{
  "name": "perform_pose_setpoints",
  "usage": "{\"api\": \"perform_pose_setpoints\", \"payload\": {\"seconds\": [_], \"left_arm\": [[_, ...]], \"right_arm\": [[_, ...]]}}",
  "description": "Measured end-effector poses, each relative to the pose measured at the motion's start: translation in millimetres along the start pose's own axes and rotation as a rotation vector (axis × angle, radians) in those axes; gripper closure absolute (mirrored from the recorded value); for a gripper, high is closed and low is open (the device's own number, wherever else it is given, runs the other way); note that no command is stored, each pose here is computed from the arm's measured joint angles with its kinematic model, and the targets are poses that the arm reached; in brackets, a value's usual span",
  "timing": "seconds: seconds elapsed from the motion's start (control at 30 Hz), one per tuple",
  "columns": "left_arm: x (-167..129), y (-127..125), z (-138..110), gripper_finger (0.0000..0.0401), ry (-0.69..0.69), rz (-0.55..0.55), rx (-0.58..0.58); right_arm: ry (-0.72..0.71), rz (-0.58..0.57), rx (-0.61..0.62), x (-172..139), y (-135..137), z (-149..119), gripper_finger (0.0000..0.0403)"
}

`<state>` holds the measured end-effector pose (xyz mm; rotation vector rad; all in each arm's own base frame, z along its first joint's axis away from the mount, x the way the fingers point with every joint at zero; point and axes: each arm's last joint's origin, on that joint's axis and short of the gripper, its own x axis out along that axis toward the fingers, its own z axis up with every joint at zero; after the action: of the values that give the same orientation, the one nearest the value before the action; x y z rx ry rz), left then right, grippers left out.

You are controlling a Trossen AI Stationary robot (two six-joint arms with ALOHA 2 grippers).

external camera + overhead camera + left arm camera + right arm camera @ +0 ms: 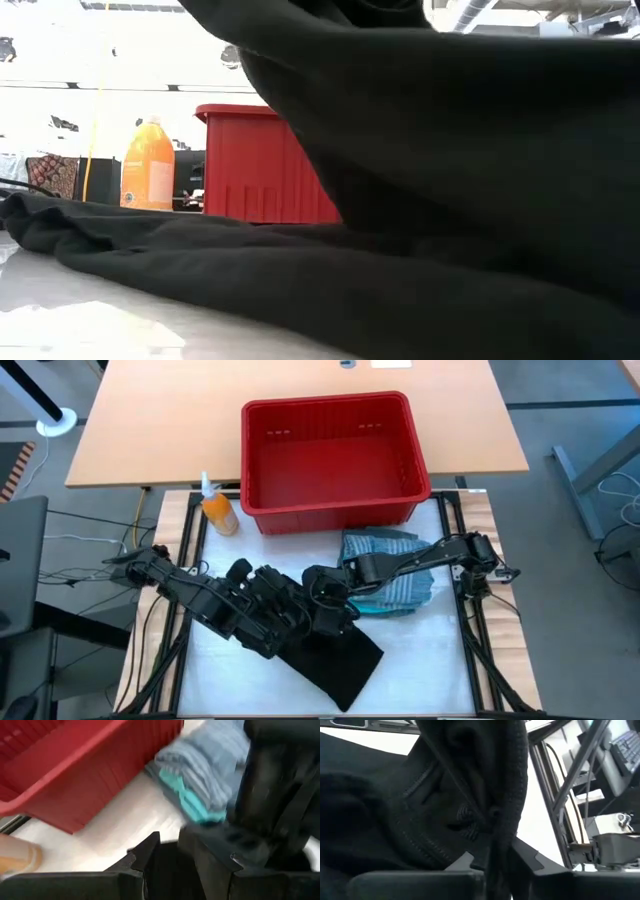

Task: Fold Laundry from Bin
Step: Fold the black shirt

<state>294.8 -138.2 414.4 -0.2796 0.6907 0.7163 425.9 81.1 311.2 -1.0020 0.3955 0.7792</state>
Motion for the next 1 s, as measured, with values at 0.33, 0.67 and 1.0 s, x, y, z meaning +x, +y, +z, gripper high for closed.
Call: {"api": "perform_pose_setpoints", "payload": {"seconds": [0.33,0.67,1.0], "left_arm": [[-6.6,6.2,5.3,0.0291,-0.049,-0.004,-0.033],[-5.1,0.1,-3.0,0.0292,0.073,-0.051,-0.007],[35.0,-21.8,-13.4,0.0292,0.213,-0.037,0.247]], "right_arm": [[0.168,-0.073,0.030,-2.3,-1.5,-5.1,0.0204],[0.299,0.357,0.633,-77.3,41.5,1.6,0.0193],[0.176,0.596,1.103,-127.8,141.0,19.4,0.0270]]}}
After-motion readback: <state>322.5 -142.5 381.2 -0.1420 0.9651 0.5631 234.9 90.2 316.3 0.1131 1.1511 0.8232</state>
